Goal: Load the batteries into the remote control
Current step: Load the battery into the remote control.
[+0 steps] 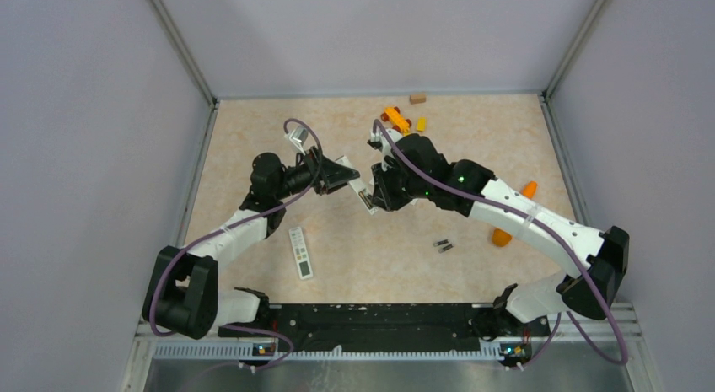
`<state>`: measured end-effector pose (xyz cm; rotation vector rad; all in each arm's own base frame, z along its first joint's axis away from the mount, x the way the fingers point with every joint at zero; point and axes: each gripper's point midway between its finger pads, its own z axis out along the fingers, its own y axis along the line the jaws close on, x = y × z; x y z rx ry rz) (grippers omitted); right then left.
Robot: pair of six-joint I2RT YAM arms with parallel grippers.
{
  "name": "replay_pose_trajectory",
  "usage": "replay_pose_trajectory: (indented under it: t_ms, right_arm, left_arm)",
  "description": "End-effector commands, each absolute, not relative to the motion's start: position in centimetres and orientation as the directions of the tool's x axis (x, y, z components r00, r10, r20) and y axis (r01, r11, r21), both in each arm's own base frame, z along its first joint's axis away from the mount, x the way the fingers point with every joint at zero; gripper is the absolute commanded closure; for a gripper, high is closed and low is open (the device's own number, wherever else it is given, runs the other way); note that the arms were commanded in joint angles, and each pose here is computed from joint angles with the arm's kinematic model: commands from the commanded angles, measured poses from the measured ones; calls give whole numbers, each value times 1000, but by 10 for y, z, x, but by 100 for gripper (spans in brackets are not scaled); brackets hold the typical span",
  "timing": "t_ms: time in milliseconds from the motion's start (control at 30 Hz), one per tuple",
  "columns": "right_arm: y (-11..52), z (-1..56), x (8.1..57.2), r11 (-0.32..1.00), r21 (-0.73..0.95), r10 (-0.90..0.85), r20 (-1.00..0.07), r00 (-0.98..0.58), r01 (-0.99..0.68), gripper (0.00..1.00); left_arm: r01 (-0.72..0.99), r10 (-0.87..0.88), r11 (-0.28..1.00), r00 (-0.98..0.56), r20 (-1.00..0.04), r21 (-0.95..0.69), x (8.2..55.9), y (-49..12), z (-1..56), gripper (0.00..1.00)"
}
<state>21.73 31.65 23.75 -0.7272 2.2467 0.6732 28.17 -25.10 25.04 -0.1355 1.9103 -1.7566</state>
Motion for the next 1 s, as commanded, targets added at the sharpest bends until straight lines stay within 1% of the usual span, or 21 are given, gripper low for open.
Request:
replay_pose_trajectory:
  t_ms: [0, 133, 233, 467, 633, 967]
  right_arm:
    - [328, 255, 225, 716, 276, -241, -764, -598, -641, 88]
    - [332, 253, 227, 718, 289, -227, -763, -605, -633, 88]
    - [332, 257, 235, 740, 288, -194, -774, -603, -608, 86]
    - [342, 266, 239, 734, 336, -133, -781, -610, -590, 83]
    - [342, 269, 239, 739, 347, -116, -779, -616, -578, 70]
    - [338, 293, 235, 719, 392, -42, -800, -599, -574, 55]
  left_arm:
    - [345, -408, 81, -845, -347, -935, 276, -254, 273, 100]
    - [336, -407, 65, -851, -332, -940, 275, -254, 275, 100]
    - [328, -408, 56, -854, -322, -943, 275, -254, 276, 100]
    - [320, -420, 43, -854, -308, -946, 276, -254, 279, 100]
    - [314, -433, 43, -850, -300, -949, 278, -251, 279, 100]
    - [302, -452, 35, -845, -284, -953, 282, -244, 279, 100]
